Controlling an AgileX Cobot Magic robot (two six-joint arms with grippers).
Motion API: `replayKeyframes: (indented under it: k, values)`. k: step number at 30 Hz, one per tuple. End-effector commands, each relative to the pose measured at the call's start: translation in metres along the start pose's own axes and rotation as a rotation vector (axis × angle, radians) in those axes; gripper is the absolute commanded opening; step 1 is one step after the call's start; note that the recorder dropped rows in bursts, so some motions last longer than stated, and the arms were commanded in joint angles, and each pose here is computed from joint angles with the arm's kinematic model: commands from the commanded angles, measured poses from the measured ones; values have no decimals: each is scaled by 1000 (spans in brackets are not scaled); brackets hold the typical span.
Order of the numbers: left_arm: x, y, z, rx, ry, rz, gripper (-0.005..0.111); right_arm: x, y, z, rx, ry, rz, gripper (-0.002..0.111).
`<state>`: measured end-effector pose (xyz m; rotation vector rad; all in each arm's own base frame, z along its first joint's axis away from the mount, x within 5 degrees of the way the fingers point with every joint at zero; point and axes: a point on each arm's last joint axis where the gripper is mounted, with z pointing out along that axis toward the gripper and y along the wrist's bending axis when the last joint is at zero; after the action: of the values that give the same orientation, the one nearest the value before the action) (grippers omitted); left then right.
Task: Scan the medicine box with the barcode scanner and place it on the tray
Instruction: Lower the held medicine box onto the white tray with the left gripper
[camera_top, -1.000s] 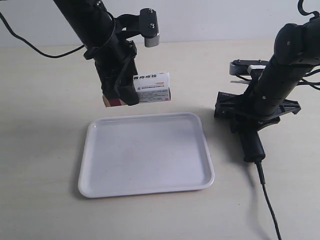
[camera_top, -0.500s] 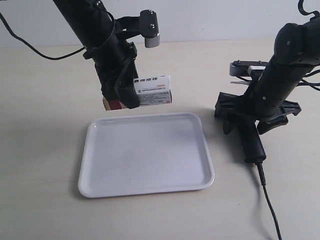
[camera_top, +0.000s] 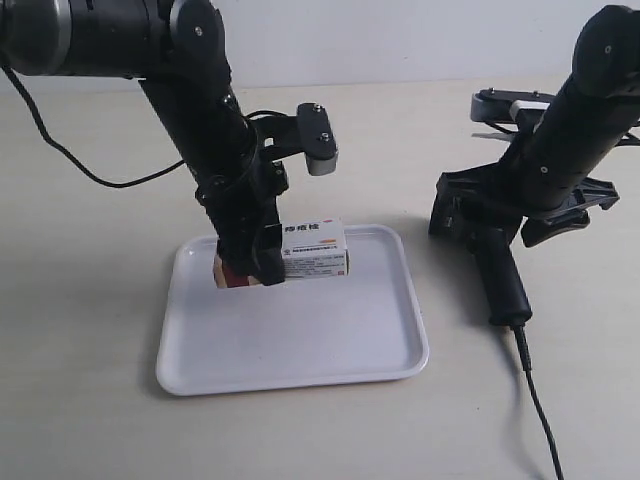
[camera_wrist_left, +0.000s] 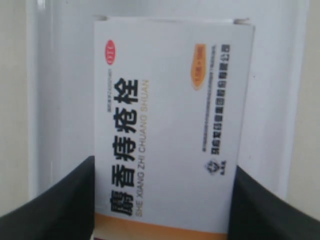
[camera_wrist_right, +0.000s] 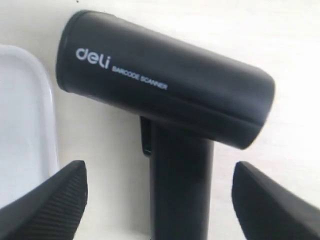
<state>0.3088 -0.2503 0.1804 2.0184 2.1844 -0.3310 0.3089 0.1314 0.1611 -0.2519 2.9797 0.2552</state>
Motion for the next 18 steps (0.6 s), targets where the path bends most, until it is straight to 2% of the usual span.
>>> replayKeyframes:
  k: [1, 5, 18]
  values:
    - [2, 4, 10, -17, 21, -27, 0, 0, 1, -14, -6, -29, 5, 76]
    - [7, 7, 33, 18, 57, -52, 0, 2, 1, -18, -7, -18, 3, 76]
    - [11, 13, 60, 30, 72, -59, 1, 3, 1, -22, -10, -25, 1, 76]
